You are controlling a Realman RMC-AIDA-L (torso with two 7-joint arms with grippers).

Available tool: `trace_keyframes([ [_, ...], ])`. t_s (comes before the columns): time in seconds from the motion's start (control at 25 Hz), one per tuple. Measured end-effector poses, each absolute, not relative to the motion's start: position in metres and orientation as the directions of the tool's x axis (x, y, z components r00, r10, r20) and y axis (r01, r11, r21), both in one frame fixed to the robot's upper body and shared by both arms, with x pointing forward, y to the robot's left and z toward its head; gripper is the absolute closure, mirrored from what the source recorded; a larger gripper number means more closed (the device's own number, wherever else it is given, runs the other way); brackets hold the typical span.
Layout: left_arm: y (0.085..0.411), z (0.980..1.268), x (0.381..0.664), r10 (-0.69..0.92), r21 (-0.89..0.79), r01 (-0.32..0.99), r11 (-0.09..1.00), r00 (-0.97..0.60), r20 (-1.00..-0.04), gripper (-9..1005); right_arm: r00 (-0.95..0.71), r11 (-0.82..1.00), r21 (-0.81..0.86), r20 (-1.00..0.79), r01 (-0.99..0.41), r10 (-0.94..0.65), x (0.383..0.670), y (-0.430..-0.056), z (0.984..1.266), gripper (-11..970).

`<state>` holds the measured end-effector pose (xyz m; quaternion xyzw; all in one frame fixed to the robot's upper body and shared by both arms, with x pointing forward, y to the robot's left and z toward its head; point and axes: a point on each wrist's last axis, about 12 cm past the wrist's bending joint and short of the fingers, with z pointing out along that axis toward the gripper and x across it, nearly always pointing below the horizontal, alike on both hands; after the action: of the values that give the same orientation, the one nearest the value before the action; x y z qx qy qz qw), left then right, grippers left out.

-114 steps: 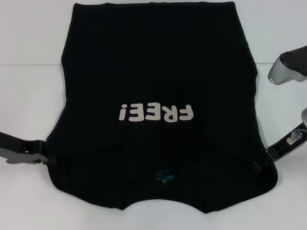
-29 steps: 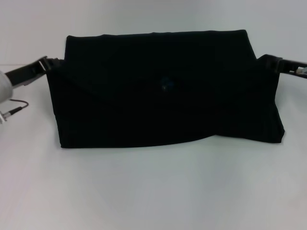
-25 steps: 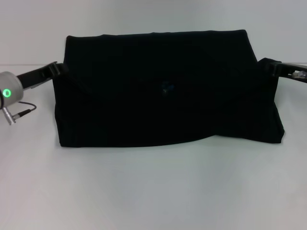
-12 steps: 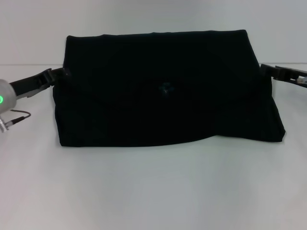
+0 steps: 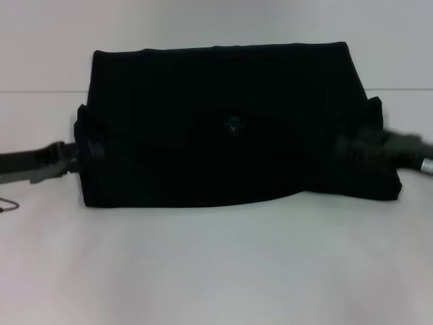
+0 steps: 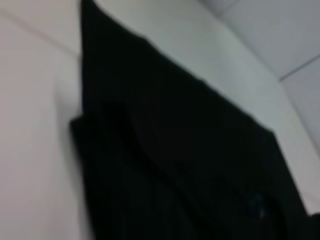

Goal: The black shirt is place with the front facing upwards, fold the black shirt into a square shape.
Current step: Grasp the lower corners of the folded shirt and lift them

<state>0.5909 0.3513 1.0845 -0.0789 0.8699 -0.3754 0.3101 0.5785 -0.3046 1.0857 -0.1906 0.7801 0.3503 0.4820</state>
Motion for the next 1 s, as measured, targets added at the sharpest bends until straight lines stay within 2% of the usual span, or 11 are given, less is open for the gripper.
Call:
trace_keyframes([
  [0.16,0.345,1.077,0.588,-0.322,-0.674,0.102,0.732,-0.819,-0.474,212,-0.465,0.626,0.347,-0.885,-0.699,-0.03,0.559,-0.295,1.072,150],
  [0.72,0.328,1.065,0.585,-0.229,-0.63,0.136,0.765,-0.857,-0.462,215,-0.499,0.601,0.374,-0.865,-0.707,-0.049,0.549,-0.288,1.061,150],
  [1.0,0.329,1.063,0.586,-0.197,-0.595,0.142,0.791,-0.862,-0.467,298,-0.502,0.599,0.381,-0.864,-0.704,-0.04,0.549,-0.289,1.062,154],
])
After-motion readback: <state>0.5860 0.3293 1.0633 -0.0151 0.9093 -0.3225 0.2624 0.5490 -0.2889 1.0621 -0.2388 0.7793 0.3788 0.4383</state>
